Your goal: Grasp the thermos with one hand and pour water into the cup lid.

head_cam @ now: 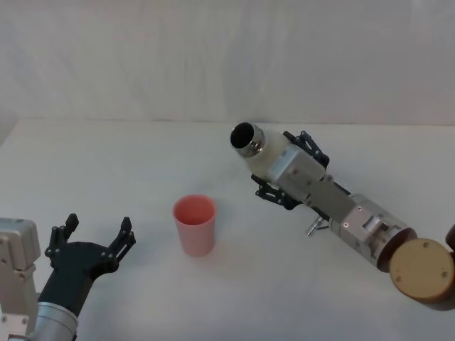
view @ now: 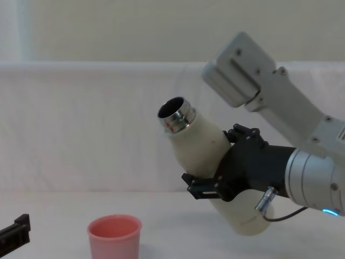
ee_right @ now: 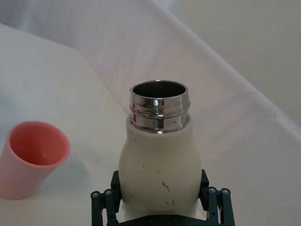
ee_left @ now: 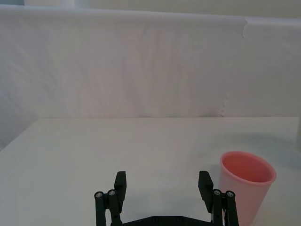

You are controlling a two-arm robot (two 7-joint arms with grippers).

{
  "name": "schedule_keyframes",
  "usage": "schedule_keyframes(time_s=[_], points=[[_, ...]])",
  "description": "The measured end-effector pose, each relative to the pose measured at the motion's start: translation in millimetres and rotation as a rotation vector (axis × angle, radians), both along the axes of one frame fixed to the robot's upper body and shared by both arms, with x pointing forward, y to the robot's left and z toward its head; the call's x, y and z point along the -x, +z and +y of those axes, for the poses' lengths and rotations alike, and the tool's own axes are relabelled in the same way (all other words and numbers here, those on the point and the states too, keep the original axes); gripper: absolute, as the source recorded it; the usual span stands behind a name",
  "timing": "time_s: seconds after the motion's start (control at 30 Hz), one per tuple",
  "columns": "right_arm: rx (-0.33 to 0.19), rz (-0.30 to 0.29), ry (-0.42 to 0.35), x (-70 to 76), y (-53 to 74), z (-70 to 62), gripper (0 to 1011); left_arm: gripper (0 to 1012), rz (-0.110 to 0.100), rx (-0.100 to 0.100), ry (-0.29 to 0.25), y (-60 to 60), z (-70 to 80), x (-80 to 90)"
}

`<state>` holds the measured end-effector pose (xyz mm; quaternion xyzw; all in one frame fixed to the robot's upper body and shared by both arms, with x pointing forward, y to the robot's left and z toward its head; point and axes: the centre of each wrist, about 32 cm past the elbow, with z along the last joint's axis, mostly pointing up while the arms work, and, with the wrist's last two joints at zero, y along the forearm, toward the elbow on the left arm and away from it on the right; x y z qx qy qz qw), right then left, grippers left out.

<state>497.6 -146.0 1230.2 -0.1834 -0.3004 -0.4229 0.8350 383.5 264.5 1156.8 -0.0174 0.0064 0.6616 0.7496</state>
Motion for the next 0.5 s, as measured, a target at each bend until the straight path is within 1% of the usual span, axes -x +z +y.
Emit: schedule_keyframes(time_s=[0.1, 0.27, 0.3, 0.4, 0.5], points=[[0.026, -0.012, 0.001, -1.3, -0.3, 3.2, 960, 1001, 0.0, 0.0, 0.0, 0.0, 0.0, 0.0], [0.081, -0.035, 0.002, -3.1, -2.0, 9.6, 960, 1001, 0.0, 0.0, 0.0, 0.0, 0.0, 0.0], [0.098, -0.041, 0.001, -3.9, -2.9, 11.3, 960, 1001, 0.0, 0.0, 0.0, 0.0, 0.0, 0.0], [0.126, -0.051, -0.001, -5.1, -3.9, 13.8, 960, 1001, 0.0, 0.0, 0.0, 0.0, 0.0, 0.0], [0.174, -0.074, -0.004, -6.8, -5.7, 18.2, 960, 1001, 0.0, 0.0, 0.0, 0.0, 0.0, 0.0]])
